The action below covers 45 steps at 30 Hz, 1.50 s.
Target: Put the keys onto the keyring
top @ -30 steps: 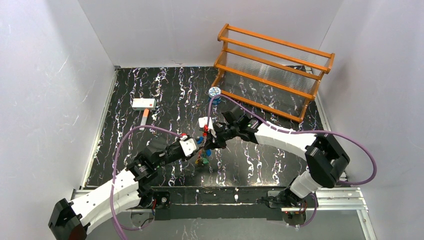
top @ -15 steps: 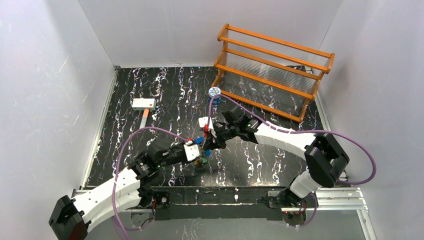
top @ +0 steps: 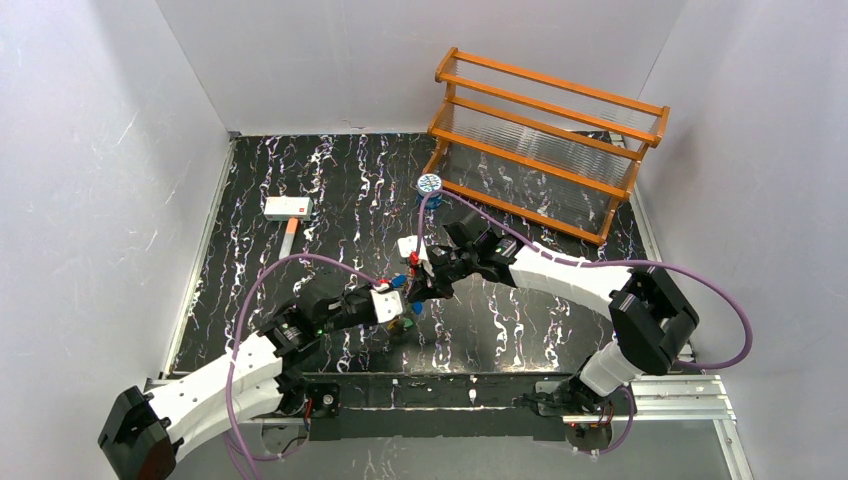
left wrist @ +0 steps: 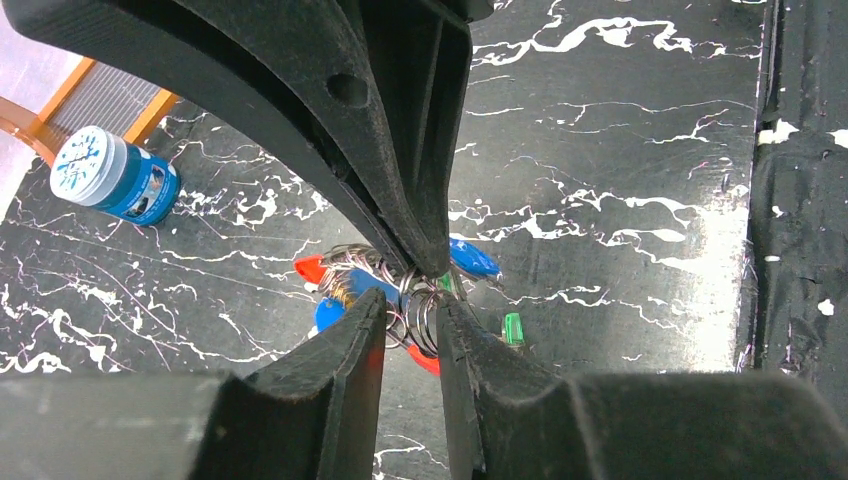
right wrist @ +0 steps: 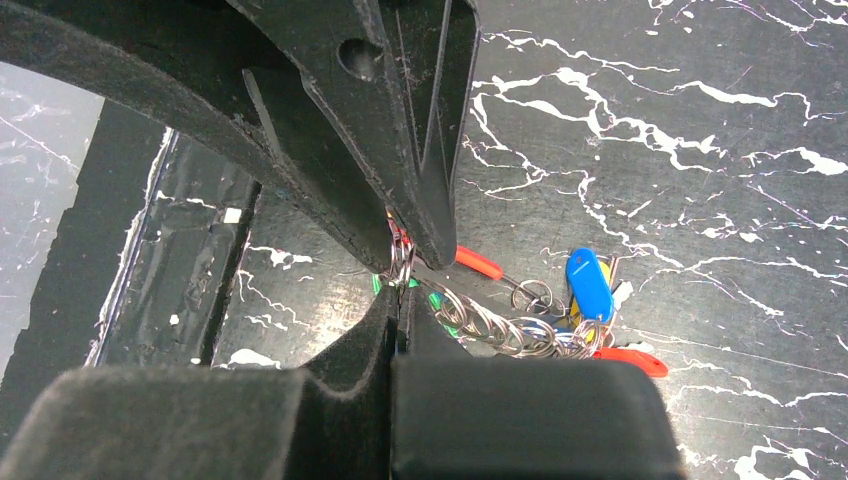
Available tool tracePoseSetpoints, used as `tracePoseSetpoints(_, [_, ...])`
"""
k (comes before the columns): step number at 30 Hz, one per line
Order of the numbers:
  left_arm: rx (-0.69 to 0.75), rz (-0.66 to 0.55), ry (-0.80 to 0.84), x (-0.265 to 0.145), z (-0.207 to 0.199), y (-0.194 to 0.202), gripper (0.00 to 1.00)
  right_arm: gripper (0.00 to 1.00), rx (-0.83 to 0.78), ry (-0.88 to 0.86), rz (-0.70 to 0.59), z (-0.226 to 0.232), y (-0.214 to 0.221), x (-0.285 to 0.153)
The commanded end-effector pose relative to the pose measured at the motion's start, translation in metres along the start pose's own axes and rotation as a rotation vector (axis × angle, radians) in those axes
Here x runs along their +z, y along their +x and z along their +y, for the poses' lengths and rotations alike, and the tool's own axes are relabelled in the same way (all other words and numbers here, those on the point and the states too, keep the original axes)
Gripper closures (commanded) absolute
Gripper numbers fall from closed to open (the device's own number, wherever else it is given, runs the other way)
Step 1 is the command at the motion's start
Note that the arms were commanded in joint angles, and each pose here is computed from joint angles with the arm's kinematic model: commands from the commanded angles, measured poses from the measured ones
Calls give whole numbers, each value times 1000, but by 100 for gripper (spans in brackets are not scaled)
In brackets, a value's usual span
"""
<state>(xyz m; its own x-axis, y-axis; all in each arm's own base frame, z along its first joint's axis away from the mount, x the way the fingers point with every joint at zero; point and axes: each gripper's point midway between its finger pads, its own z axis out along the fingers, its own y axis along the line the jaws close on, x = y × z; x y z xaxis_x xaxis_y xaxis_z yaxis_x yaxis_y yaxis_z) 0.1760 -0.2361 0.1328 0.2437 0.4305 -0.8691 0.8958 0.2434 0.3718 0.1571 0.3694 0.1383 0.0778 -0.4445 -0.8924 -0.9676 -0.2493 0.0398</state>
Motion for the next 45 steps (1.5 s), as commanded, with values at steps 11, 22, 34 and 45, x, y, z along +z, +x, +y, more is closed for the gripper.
tracePoseSetpoints(11, [19,-36,27,9,7,-20,89,99,-55,-20,-37,4,-17,-4])
tracePoseSetpoints(22, [8,-19,6,3,9,-19,100,99,-64,3,-35,-1,-20,-5])
tracePoseSetpoints(34, [38,13,29,0,9,-20,100,99,-88,2,-49,-1,-25,-6])
tracePoseSetpoints(45, [80,0,-125,-16,37,-33,67,99,-84,-8,-49,0,-25,-6])
